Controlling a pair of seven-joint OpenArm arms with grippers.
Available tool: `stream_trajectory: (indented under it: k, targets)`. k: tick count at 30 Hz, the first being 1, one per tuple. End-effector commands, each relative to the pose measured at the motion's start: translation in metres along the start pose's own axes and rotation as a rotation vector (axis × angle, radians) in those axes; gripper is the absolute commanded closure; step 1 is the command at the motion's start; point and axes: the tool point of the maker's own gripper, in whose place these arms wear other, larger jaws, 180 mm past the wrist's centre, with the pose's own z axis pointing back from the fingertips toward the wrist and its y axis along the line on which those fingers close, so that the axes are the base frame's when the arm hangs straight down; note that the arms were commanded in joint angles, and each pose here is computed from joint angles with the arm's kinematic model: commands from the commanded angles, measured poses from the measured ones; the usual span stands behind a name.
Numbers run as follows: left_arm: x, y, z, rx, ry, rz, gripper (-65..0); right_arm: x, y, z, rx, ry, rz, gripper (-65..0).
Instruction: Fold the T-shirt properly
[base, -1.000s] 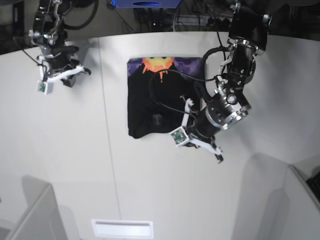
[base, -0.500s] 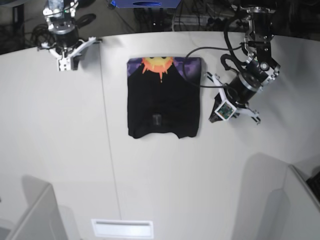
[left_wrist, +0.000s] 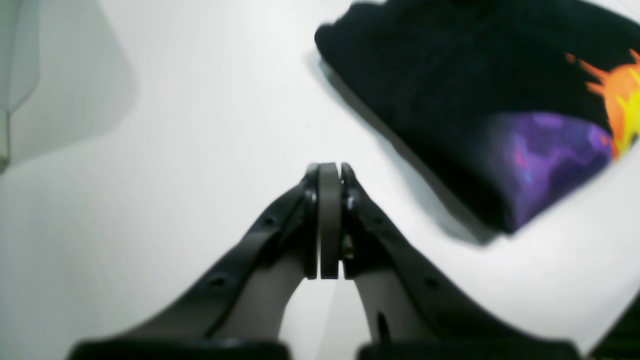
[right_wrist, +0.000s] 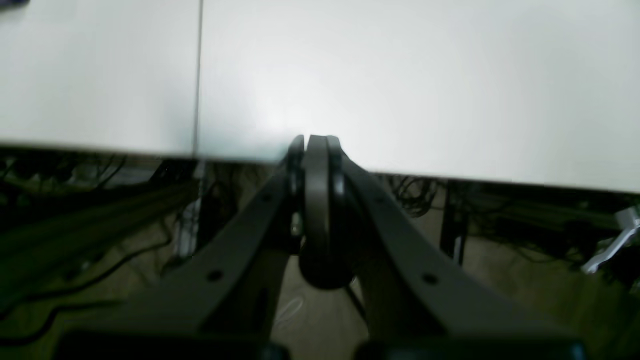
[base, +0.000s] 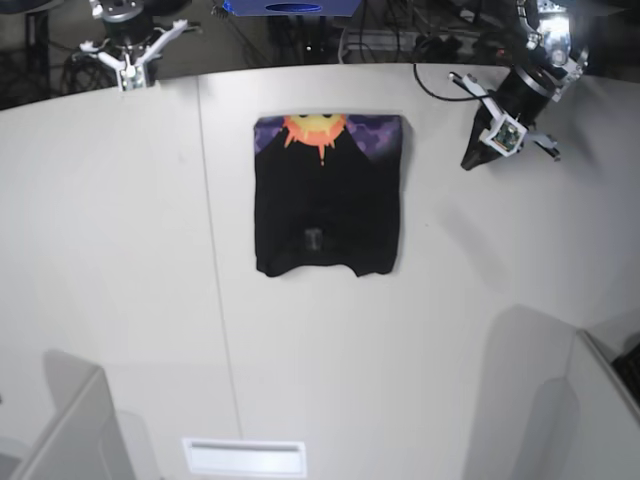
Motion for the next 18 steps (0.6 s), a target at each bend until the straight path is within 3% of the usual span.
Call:
stream_trajectory:
  k: [1, 7, 14, 18]
  targets:
    - [0.003, 0.004, 0.009, 0.007, -0.02, -0.008, 0.0, -0.002, -0.002, 0.007, -0.003, -0.003, 0.014, 0.0]
    - [-0.042, -0.021, 0.043, -0.051, 0.091, 0.048, 0.0, -0.043, 0.005, 0.029, 0.022, 0.116, 0.023, 0.0]
    - [-0.099, -0.071, 0.093, -0.144, 0.27, 0.166, 0.0, -0.114, 0.026, 0.06, 0.073, 0.426, 0.012, 0.0]
    - [-0.134, -0.085, 0.112, -0.148, 0.363, 0.242, 0.0, -0.146, 0.047, 0.053, 0.132, 0.523, 0.025, 0.0]
